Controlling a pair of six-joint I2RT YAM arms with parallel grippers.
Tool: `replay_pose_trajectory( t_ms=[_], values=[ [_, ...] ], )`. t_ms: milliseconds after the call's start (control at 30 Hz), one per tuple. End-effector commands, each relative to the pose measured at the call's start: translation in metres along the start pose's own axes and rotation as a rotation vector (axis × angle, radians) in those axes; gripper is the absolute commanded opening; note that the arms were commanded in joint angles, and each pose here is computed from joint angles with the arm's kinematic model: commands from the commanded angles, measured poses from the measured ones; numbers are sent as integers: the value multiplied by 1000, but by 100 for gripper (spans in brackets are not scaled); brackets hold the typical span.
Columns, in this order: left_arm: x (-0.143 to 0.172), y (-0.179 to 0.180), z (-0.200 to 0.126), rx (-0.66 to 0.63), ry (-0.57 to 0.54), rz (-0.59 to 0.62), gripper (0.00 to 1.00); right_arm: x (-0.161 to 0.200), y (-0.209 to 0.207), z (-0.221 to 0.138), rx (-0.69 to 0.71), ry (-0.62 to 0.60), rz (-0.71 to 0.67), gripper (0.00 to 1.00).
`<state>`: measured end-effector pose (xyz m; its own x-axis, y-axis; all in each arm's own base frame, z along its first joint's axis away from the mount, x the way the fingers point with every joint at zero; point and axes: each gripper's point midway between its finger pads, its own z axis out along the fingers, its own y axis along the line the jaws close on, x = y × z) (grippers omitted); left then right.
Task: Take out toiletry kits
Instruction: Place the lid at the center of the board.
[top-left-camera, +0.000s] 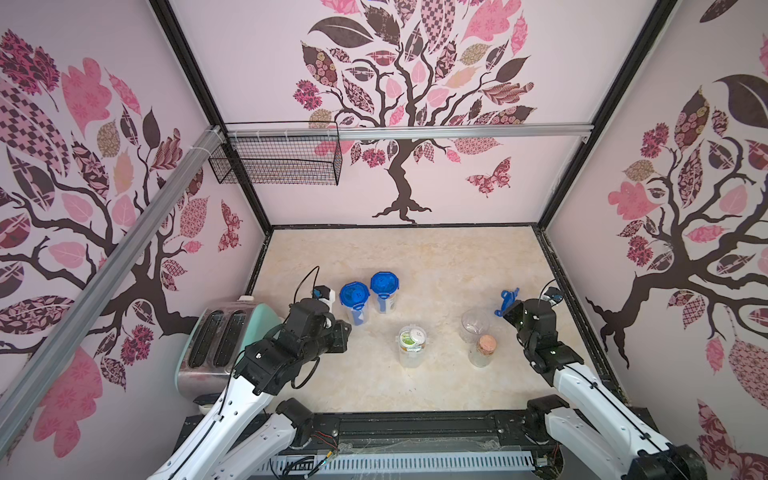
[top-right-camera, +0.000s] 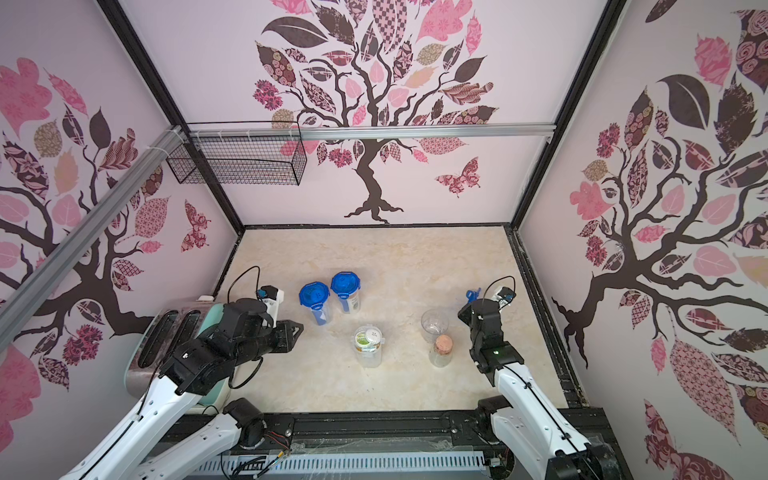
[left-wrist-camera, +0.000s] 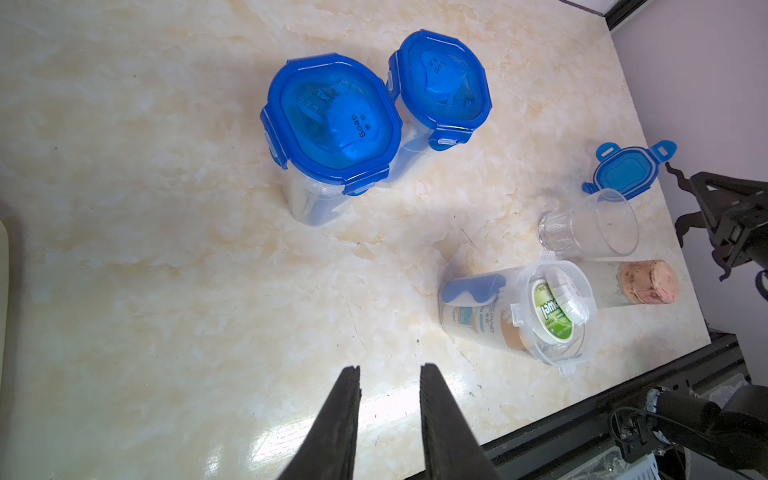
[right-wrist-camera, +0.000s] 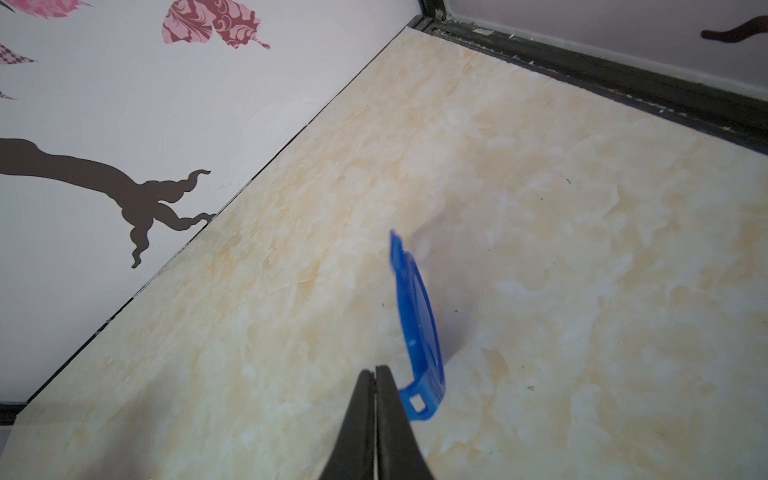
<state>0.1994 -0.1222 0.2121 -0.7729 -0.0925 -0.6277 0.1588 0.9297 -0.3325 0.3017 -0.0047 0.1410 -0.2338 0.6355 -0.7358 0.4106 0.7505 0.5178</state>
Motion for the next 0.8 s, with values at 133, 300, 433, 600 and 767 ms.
replay_pose_trajectory(
  t_ms=[133, 300, 433, 600, 767],
  values=[
    [0, -1, 2, 11, -3, 10, 30, -16, 2, -4, 7, -52, 15, 17],
    [0, -1, 2, 11, -3, 9, 30, -11, 24, -4, -97, -4, -34, 29],
    [1, -1, 3, 12, 1, 9, 30, 2, 70, -12, -326, 105, -143, 45],
    [1, -2, 3, 14, 3, 11, 30, 24, 126, -40, -630, 224, -279, 54],
    [0, -1, 2, 13, -3, 10, 30, 67, 162, -77, -818, 345, -458, 65]
  ],
)
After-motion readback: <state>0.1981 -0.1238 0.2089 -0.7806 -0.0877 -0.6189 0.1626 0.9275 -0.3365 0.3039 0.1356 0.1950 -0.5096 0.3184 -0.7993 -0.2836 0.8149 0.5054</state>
